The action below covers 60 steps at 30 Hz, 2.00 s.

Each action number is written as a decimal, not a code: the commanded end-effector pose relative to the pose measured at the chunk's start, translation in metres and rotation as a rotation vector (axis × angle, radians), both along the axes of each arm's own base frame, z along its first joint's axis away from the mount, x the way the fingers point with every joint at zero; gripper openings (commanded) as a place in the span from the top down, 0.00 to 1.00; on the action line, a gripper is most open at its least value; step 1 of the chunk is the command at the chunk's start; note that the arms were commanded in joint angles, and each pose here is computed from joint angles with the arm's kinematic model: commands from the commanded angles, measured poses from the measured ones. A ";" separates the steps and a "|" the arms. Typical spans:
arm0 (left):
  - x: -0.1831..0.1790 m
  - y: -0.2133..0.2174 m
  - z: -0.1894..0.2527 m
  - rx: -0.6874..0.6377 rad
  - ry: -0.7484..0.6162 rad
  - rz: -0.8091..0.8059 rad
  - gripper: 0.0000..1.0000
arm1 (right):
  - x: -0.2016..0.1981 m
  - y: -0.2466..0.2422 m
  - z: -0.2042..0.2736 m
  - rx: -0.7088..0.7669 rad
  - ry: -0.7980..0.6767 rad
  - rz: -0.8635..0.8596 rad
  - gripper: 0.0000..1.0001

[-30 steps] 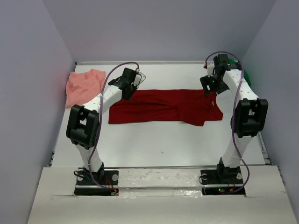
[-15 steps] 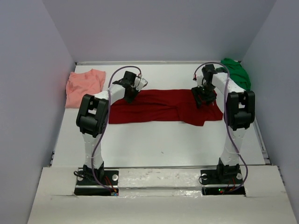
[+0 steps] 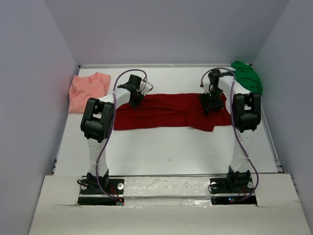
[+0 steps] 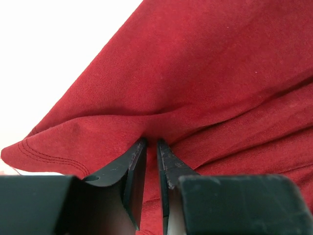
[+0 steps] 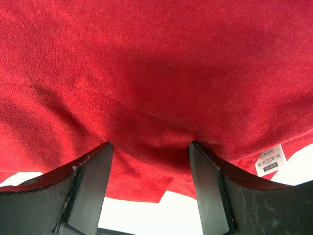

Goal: Fold and stack the t-shirts
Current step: Fold the tshirt

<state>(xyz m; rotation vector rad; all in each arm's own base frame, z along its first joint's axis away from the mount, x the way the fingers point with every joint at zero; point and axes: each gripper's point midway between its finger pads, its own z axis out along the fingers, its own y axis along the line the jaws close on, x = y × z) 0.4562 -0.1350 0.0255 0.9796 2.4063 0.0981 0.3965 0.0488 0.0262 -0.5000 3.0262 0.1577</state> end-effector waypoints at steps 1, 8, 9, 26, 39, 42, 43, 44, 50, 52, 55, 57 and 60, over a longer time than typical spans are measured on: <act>-0.020 0.013 -0.017 0.062 0.106 0.007 0.72 | 0.017 0.013 0.003 0.040 -0.019 -0.002 0.30; -0.051 0.026 -0.029 0.110 0.201 -0.003 0.72 | 0.044 0.016 0.003 0.046 -0.034 0.009 0.30; -0.058 0.027 -0.029 0.118 0.221 -0.005 0.72 | 0.048 0.017 0.003 0.050 -0.040 0.014 0.30; -0.202 0.026 -0.034 0.170 0.527 -0.203 0.73 | 0.127 0.057 0.015 0.191 -0.220 0.084 0.20; -0.258 -0.075 -0.043 0.102 0.678 -0.491 0.75 | 0.161 0.110 0.035 0.274 -0.416 0.244 0.02; -0.277 -0.093 -0.045 0.105 0.705 -0.544 0.75 | 0.165 0.115 0.033 0.271 -0.443 0.275 0.00; -0.282 -0.099 -0.043 0.099 0.710 -0.562 0.76 | 0.164 0.115 0.031 0.269 -0.438 0.279 0.00; -0.286 -0.105 -0.042 0.088 0.717 -0.574 0.76 | 0.167 0.115 0.030 0.266 -0.450 0.283 0.00; -0.318 -0.138 -0.035 0.044 0.780 -0.652 0.76 | 0.183 0.120 0.031 0.279 -0.517 0.308 0.00; -0.326 -0.144 -0.033 0.044 0.795 -0.666 0.76 | 0.188 0.123 0.032 0.293 -0.539 0.313 0.00; -0.330 -0.162 -0.026 0.014 0.798 -0.696 0.77 | 0.193 0.132 0.035 0.311 -0.562 0.331 0.00; -0.333 -0.170 -0.023 -0.003 0.809 -0.705 0.77 | 0.193 0.136 0.036 0.333 -0.566 0.344 0.00; -0.333 -0.186 -0.020 -0.026 0.810 -0.724 0.77 | 0.191 0.141 0.035 0.362 -0.566 0.360 0.00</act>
